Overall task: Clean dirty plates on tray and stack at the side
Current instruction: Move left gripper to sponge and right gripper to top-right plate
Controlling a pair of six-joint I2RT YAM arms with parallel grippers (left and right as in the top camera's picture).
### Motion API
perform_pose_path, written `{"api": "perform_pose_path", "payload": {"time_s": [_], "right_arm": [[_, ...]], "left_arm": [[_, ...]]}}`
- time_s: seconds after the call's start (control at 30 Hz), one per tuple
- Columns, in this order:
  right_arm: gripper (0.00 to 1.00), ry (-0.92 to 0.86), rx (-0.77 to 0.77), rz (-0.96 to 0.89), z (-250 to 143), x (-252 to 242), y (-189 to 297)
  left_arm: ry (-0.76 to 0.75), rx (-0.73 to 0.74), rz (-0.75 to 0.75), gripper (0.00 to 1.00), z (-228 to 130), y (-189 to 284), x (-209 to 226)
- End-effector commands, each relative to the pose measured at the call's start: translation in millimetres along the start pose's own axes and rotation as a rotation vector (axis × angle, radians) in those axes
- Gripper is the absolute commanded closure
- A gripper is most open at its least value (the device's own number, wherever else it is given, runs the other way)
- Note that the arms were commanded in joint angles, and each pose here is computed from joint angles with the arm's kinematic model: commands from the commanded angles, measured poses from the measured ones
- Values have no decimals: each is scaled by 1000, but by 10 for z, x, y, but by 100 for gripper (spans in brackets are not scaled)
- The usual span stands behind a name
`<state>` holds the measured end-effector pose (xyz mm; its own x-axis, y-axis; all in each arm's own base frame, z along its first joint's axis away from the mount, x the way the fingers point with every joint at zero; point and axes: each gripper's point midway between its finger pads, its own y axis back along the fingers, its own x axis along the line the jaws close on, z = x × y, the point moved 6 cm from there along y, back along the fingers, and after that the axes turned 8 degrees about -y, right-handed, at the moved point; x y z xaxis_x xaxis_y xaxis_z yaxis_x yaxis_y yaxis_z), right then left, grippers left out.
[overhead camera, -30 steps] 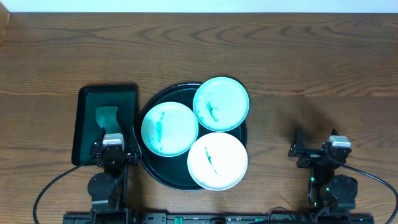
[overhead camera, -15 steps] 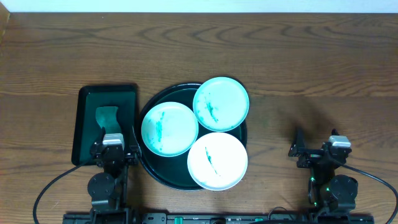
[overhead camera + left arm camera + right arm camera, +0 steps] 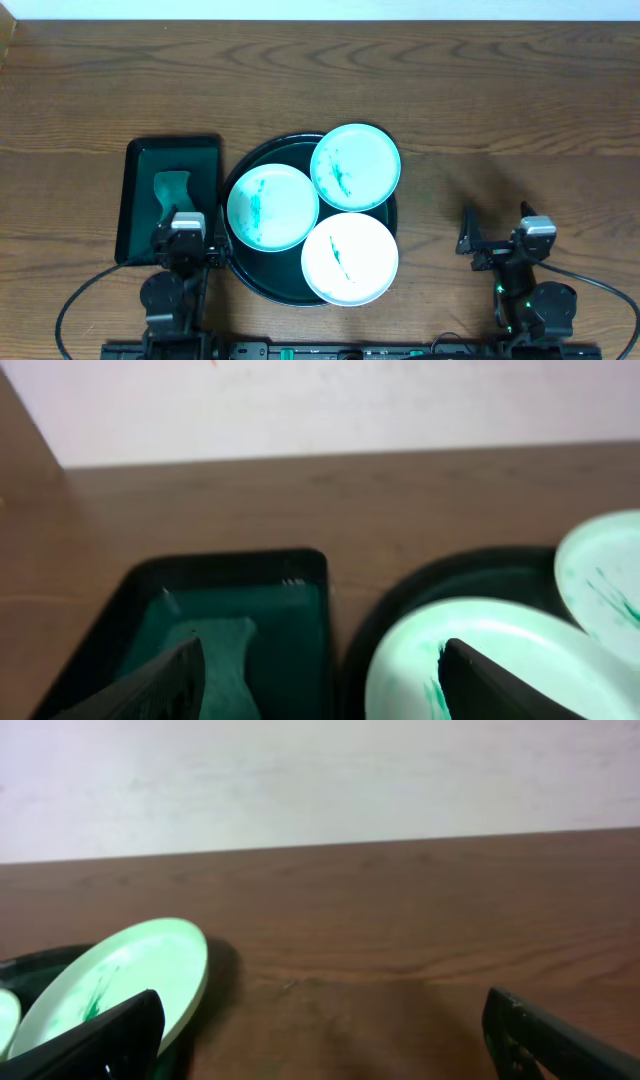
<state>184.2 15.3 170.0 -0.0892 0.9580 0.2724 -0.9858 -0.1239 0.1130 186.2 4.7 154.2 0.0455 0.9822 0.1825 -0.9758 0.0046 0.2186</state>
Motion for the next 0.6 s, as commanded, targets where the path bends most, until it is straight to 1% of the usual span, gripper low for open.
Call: {"api": "perform_pose_path", "payload": {"time_s": [0.0,0.17,0.27,0.43,0.57], "right_arm": [[1,-9,-33,40,318,122,42],[1,-3,-26,40,771,241,-12],[1,-10,36,65,970,328,-134],[1,-46,230,83,1141,423,-391],[1,-87,436,46,1158,426,-613]], "left_arm": [[-8,-24,-51,25,392,52,13],[6,77,-133,25,781,-52,34],[23,158,-204,25,1024,-154,31],[60,364,-264,25,1328,-304,84],[99,569,-317,25,1484,-386,106]]}}
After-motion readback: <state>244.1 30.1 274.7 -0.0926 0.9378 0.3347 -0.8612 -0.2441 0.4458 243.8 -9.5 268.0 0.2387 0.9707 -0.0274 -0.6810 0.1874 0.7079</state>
